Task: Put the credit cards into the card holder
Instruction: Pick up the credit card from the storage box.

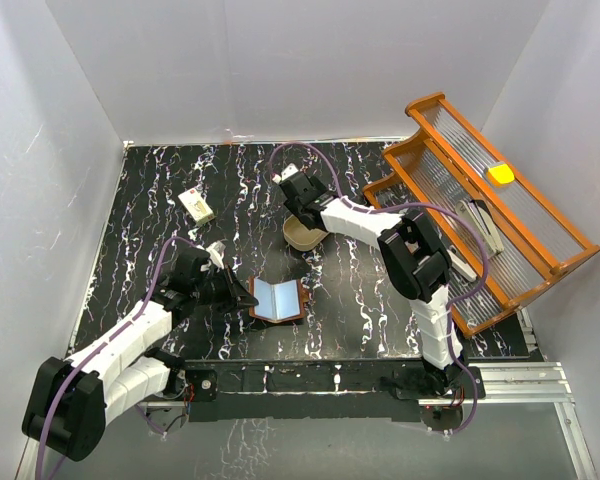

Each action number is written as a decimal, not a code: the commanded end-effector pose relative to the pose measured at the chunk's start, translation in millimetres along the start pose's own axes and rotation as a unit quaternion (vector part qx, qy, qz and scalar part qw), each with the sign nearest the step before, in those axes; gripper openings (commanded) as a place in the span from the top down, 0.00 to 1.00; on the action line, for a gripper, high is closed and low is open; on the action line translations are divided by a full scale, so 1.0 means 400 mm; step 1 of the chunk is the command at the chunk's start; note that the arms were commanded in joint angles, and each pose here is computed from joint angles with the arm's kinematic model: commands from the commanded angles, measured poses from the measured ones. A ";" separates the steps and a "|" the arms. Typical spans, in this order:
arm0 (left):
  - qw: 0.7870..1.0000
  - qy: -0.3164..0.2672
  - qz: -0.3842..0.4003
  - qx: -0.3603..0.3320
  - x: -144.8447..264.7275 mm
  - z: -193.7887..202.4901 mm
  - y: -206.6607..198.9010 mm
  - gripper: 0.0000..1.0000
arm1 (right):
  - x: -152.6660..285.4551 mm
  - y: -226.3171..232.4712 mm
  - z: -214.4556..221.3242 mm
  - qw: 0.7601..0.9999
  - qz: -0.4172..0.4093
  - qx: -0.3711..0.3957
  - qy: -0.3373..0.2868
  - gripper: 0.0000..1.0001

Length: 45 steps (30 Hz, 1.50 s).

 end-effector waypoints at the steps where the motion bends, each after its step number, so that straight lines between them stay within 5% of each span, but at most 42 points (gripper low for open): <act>1: 1.000 0.006 0.006 0.001 0.004 0.010 -0.002 1.00 | 0.026 -0.066 -0.072 0.998 0.045 -0.034 -0.039 0.47; 32: 1.000 0.008 0.004 0.003 0.001 0.013 0.004 1.00 | 0.049 -0.103 -0.092 0.996 0.060 -0.047 -0.044 0.67; 45: 1.000 0.008 0.004 0.004 -0.001 0.010 0.002 1.00 | 0.085 -0.081 -0.094 0.997 0.005 -0.069 -0.042 0.89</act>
Point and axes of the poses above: each gripper's point midway between its finger pads, its own x axis back along the fingers, its own y axis along the line the jaws close on, z = x × y, the point moved 4 cm from there along x, back along the fingers, and after that the axes turned 1 degree about x, right-handed, at the moved point
